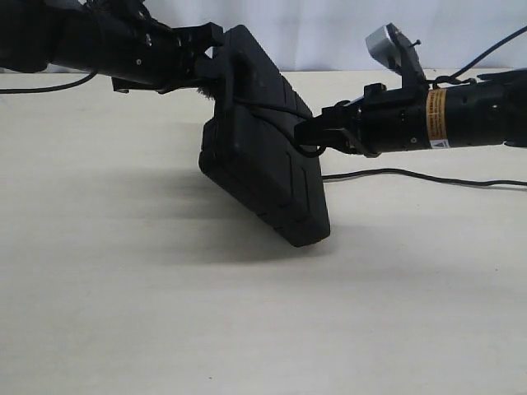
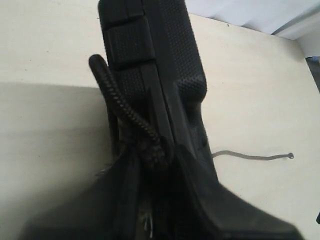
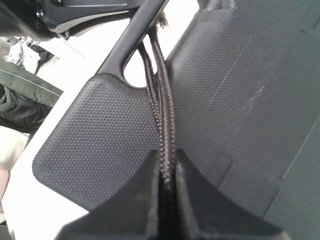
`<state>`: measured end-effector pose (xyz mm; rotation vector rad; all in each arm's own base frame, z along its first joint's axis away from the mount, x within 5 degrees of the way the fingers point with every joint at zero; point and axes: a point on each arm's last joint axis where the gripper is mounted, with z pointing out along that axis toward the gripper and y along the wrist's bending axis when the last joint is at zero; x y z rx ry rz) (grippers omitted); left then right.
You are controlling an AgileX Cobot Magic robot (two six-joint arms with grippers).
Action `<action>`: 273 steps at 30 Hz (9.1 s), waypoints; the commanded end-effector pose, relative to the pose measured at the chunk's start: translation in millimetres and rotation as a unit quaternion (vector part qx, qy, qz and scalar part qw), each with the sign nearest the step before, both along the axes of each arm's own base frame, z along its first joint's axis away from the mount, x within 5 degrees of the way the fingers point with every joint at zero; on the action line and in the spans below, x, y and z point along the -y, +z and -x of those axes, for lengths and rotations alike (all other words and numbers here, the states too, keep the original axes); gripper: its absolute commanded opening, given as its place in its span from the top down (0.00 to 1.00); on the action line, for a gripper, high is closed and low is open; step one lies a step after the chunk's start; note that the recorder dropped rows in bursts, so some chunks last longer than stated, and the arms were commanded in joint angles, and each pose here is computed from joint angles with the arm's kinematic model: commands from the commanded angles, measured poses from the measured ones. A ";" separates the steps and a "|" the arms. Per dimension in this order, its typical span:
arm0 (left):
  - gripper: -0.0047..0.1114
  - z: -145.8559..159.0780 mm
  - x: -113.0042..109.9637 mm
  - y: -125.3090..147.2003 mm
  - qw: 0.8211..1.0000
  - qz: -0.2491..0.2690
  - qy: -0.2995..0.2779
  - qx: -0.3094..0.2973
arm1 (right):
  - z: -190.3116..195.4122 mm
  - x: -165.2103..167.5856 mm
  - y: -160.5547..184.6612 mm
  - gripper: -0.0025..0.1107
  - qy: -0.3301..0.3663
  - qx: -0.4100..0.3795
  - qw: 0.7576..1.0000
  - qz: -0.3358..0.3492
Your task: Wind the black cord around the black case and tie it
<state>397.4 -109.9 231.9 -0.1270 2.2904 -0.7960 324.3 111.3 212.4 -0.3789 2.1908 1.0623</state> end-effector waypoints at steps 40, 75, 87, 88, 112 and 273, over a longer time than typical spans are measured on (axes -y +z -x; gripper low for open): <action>0.51 16.8 19.3 -56.9 0.762 -0.422 -0.415 0.263 | -13.7 -1.0 24.1 0.94 -0.086 0.020 0.985 -0.150; 0.96 12.1 18.2 -77.1 0.822 -0.384 -0.356 0.225 | -48.3 117.6 47.7 0.46 -0.204 -0.003 0.979 -0.005; 0.96 14.7 21.2 -77.6 0.802 -0.387 -0.386 0.239 | -75.5 140.5 62.1 0.62 -0.152 0.203 0.949 0.190; 0.96 14.7 21.2 -77.6 0.802 -0.387 -0.386 0.239 | -77.6 142.3 61.0 0.62 -0.153 0.218 0.938 0.220; 0.96 14.4 20.5 -77.8 0.800 -0.392 -0.387 0.238 | -102.1 143.0 -57.7 0.88 0.137 -0.080 0.845 0.511; 0.96 25.0 80.5 -77.1 0.540 -0.692 -0.288 0.382 | 17.8 24.9 -27.4 0.60 -0.002 -0.214 0.936 0.278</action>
